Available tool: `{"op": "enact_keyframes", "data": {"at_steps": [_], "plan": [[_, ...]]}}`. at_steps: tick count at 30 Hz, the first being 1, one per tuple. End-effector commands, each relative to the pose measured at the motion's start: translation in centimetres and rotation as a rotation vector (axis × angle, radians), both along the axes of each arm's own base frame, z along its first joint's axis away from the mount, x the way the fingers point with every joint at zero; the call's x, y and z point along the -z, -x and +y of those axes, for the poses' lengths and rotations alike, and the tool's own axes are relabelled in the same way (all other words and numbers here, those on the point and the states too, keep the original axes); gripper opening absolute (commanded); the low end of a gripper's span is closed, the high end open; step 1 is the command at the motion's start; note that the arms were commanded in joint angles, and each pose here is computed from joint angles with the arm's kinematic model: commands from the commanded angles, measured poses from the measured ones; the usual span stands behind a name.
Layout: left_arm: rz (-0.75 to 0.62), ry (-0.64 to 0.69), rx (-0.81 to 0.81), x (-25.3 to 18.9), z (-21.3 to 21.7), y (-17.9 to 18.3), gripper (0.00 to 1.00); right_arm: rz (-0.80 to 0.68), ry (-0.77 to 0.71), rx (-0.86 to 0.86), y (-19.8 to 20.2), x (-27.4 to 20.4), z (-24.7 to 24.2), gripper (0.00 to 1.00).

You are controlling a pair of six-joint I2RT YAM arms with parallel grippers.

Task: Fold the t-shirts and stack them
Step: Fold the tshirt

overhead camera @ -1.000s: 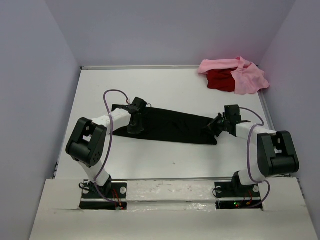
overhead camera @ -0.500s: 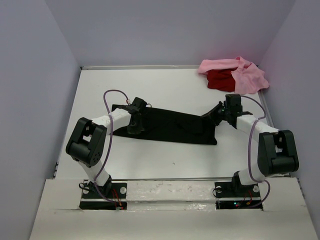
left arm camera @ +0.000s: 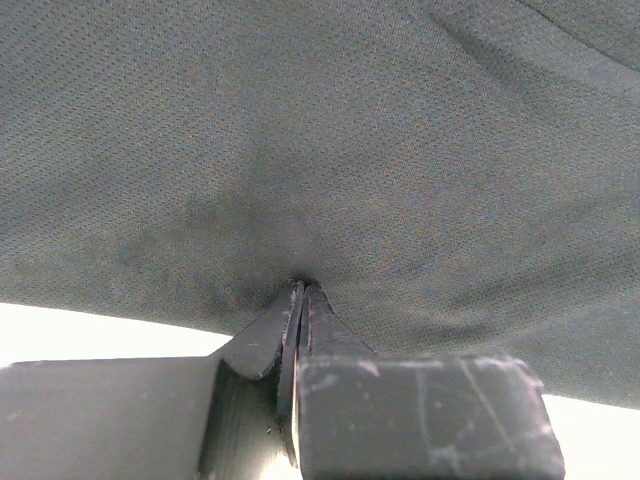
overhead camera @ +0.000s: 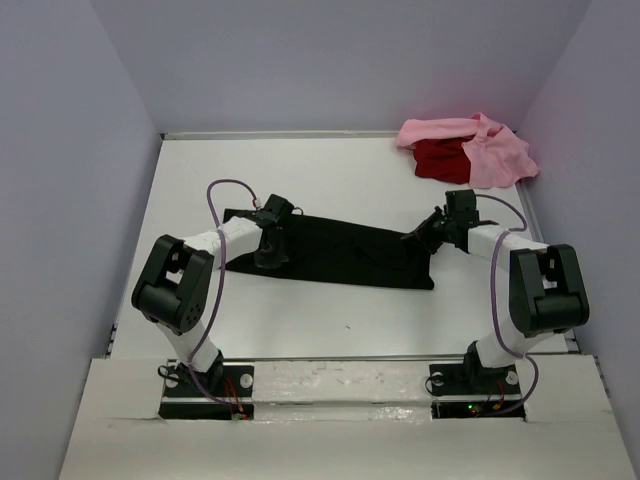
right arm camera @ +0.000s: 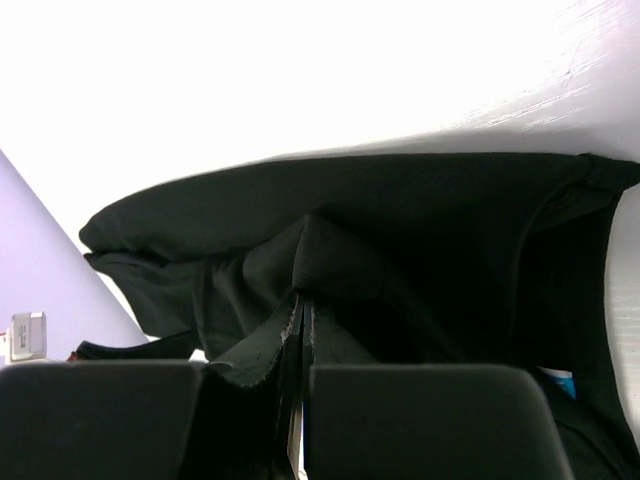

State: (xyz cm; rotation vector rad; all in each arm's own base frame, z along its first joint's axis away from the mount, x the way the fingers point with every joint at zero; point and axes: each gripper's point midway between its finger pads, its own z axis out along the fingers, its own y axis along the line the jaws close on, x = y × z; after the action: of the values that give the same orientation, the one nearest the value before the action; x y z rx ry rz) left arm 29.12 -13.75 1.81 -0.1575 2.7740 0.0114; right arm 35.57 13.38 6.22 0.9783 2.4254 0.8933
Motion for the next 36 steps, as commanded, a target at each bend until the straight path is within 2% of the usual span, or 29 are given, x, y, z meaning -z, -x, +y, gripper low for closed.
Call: {"op": "enact_keyframes", "data": {"at_steps": [1, 12, 18, 26, 30, 31, 33, 36], "plan": [[0.014, -0.035, -0.007, -0.3, 1.1, 0.8, 0.07, -0.062, 0.047, 0.017, -1.9, -1.1, -1.0, 0.0], [0.016, -0.034, -0.01, -0.3, 1.2, 0.8, 0.07, -0.071, 0.068, 0.068, -2.9, -1.1, -3.7, 0.0], [0.013, -0.035, -0.01, -0.5, 1.2, 0.7, 0.07, -0.034, 0.078, 0.06, -2.5, 0.7, -3.8, 0.0], [0.013, -0.037, -0.008, -0.6, 1.3, 0.8, 0.07, -0.051, 0.071, 0.036, -4.1, 2.4, -3.5, 0.02], [0.009, -0.037, -0.01, -0.7, 1.3, 0.7, 0.07, -0.081, 0.105, 0.037, -5.2, 2.1, -4.0, 0.27], [0.011, -0.036, -0.009, -0.7, 1.3, 0.7, 0.07, -0.102, 0.111, 0.035, -6.0, 1.3, -4.0, 0.4], [0.008, -0.034, -0.011, -0.8, 1.3, 0.6, 0.07, -0.081, 0.148, 0.028, -5.9, 0.8, -4.5, 0.55], [0.006, -0.033, -0.012, -0.8, 1.3, 0.6, 0.07, -0.144, 0.197, 0.019, -6.8, -2.6, -5.1, 0.6]]}}
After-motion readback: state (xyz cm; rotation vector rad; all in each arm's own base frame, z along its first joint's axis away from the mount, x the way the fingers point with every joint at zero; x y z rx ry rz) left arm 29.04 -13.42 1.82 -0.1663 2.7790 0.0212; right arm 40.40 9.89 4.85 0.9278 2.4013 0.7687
